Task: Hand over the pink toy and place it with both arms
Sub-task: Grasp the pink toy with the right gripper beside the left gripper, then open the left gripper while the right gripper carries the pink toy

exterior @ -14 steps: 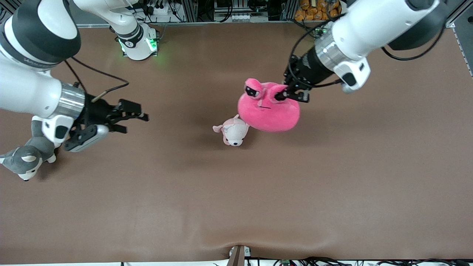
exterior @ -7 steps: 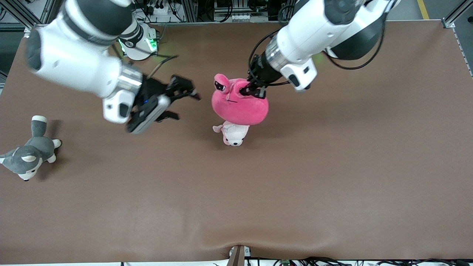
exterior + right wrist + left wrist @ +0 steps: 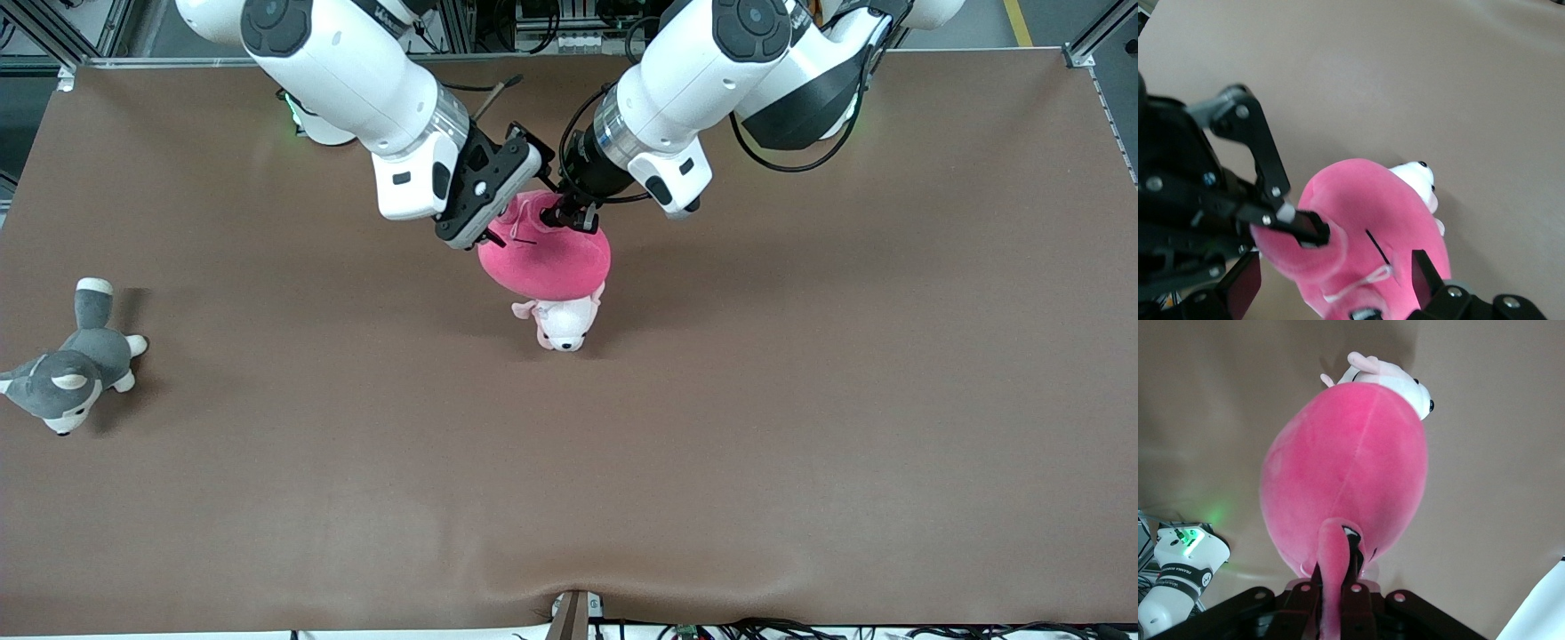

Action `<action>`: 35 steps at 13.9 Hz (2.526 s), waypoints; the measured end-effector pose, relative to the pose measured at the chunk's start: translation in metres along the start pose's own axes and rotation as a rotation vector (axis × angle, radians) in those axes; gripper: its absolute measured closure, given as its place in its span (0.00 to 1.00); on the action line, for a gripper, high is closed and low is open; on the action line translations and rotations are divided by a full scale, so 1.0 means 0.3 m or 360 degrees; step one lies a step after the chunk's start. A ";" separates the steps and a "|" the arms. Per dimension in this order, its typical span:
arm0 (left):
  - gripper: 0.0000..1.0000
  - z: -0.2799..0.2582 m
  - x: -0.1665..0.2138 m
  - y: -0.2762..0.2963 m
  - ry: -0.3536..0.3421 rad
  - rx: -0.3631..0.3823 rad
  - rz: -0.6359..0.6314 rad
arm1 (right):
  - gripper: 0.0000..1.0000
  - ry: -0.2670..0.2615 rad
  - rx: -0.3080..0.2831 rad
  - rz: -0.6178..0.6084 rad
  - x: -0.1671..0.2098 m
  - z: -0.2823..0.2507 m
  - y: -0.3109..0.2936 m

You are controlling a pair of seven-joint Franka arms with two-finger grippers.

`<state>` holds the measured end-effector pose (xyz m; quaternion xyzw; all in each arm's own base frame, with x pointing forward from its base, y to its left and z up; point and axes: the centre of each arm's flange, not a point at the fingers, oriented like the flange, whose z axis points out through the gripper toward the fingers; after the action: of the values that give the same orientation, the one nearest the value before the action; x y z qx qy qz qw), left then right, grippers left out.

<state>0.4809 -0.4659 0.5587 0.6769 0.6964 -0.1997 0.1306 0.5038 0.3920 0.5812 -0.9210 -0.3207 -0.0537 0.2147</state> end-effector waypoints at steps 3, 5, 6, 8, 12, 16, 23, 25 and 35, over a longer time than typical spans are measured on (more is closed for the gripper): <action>0.89 -0.009 -0.003 0.002 -0.0006 -0.0008 -0.0002 | 0.00 -0.0028 0.0003 0.0009 -0.084 -0.050 0.001; 0.89 -0.011 -0.004 0.002 -0.0008 -0.0009 -0.0002 | 0.00 -0.0052 0.0007 0.0002 -0.137 -0.054 -0.006; 0.89 -0.011 -0.004 0.002 -0.0008 -0.0009 -0.0002 | 0.00 -0.0064 0.0002 -0.0006 -0.154 -0.050 -0.007; 0.89 -0.009 -0.006 0.000 -0.0008 -0.0008 0.0000 | 0.00 -0.0080 -0.0046 -0.0052 -0.164 -0.033 0.000; 0.89 -0.004 -0.013 -0.007 -0.0008 -0.0006 0.0007 | 0.00 -0.0064 -0.0111 -0.0190 -0.161 -0.013 0.018; 0.89 -0.004 -0.017 -0.009 -0.0013 -0.0011 0.0010 | 0.00 -0.0069 -0.0119 -0.0208 -0.148 0.041 0.036; 0.89 0.004 -0.026 -0.019 -0.0011 -0.0005 0.0019 | 0.53 -0.0097 -0.0119 -0.0213 -0.137 0.118 0.036; 0.89 0.004 -0.026 -0.018 -0.0007 -0.0012 0.0023 | 0.72 -0.0104 -0.0117 -0.0214 -0.139 0.120 0.036; 0.25 -0.180 0.138 0.116 0.0120 -0.0137 0.0123 | 0.89 -0.0225 -0.0230 -0.0170 -0.169 0.086 0.161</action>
<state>0.5183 -0.4044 0.5842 0.7040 0.6821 -0.1386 0.1408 0.4923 0.3403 0.5286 -0.9171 -0.3790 -0.0230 0.1214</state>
